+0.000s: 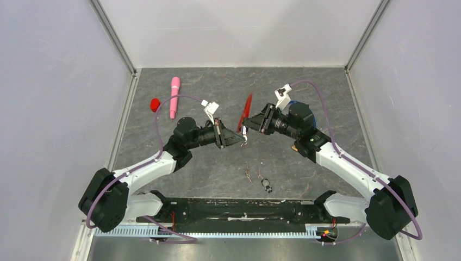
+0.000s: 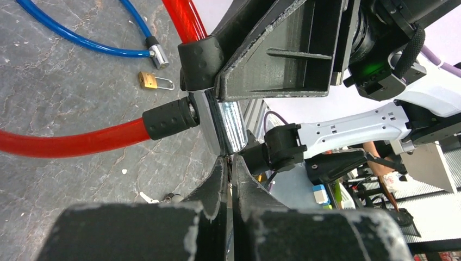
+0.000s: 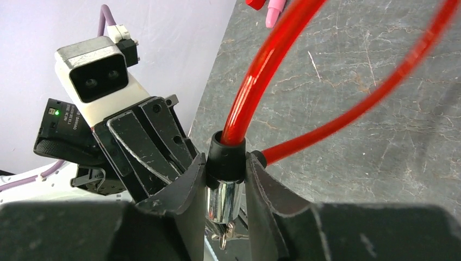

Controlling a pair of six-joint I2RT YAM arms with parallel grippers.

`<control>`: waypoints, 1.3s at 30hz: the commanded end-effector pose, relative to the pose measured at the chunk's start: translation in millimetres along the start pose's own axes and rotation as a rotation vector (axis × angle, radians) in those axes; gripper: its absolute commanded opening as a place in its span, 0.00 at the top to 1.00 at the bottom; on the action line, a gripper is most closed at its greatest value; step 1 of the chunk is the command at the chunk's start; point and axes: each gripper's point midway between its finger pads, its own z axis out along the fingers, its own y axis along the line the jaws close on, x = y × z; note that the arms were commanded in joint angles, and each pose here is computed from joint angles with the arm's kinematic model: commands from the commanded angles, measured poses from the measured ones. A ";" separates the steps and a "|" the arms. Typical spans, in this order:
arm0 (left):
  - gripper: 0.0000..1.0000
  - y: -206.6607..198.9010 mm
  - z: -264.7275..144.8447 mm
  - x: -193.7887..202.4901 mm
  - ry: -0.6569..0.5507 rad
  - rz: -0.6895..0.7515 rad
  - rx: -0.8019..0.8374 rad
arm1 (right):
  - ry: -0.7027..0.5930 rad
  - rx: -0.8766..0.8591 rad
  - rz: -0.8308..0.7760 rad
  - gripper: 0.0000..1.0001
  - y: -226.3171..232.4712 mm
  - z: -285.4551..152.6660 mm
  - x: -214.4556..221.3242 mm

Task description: Unlock with the key

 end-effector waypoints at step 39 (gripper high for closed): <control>0.27 -15.0 -38.3 -46.9 -0.043 0.371 -0.469 | 0.079 0.162 -0.120 1.00 -9.4 17.4 7.8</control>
